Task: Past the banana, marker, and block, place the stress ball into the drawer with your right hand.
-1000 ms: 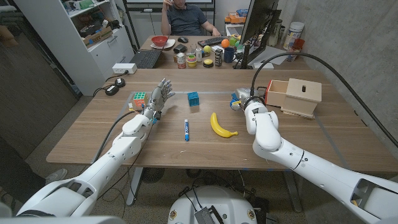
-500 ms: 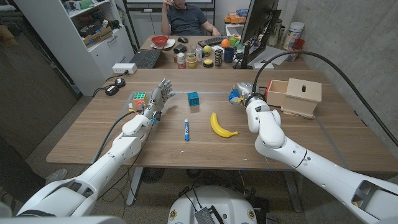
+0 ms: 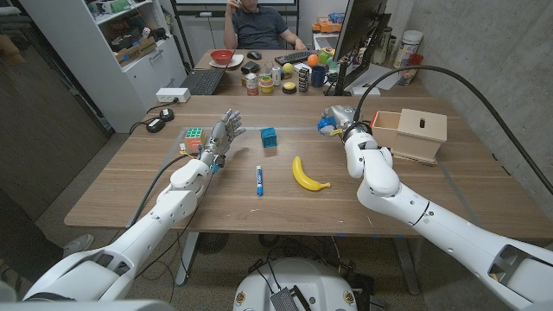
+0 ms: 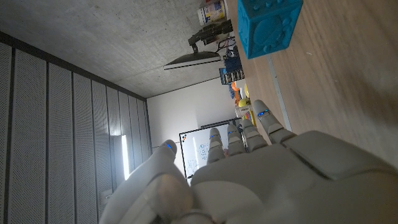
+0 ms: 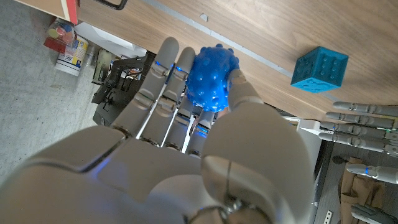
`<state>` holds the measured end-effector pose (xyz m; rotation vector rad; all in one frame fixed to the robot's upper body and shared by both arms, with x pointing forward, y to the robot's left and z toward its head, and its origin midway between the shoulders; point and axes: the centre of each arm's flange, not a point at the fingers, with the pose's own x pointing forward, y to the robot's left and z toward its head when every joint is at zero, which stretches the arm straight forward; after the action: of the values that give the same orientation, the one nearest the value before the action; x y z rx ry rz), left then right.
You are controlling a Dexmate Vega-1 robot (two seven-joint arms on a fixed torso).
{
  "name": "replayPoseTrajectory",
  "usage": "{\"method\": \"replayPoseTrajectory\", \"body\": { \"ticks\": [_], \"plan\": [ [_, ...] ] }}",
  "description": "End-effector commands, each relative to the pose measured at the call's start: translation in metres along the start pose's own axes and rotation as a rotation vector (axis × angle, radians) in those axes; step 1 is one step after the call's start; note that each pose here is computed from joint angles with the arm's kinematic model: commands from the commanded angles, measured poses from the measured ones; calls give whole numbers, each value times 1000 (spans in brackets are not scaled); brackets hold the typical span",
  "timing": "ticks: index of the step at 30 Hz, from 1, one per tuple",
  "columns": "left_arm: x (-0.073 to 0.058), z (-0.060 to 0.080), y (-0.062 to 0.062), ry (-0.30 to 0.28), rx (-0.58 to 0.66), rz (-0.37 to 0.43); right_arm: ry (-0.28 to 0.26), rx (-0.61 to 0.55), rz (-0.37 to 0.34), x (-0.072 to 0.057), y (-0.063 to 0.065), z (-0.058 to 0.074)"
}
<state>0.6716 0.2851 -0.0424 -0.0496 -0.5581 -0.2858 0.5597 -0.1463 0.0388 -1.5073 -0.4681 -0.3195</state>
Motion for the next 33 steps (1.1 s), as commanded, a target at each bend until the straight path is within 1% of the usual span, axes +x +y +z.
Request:
{"method": "replayPoseTrajectory", "body": {
  "ticks": [1, 9, 17, 22, 29, 33],
  "plan": [
    [-1, 1, 1, -3, -1, -5, 33, -12, -61, 19, -12, -13],
    [-2, 0, 3, -3, -1, -1, 49, -29, -76, 27, -15, -17],
    [-3, 1, 1, -6, -4, -6, 68, -54, -99, 29, -19, -21],
    [-4, 1, -2, -6, -7, -14, 95, -76, -118, 32, -23, -23],
    [-5, 0, -2, -2, -13, -17, 140, -110, -165, 36, -23, -30],
    [-7, -1, -1, 0, -12, -16, 169, -132, -168, 40, -25, -34]
  ]
}}
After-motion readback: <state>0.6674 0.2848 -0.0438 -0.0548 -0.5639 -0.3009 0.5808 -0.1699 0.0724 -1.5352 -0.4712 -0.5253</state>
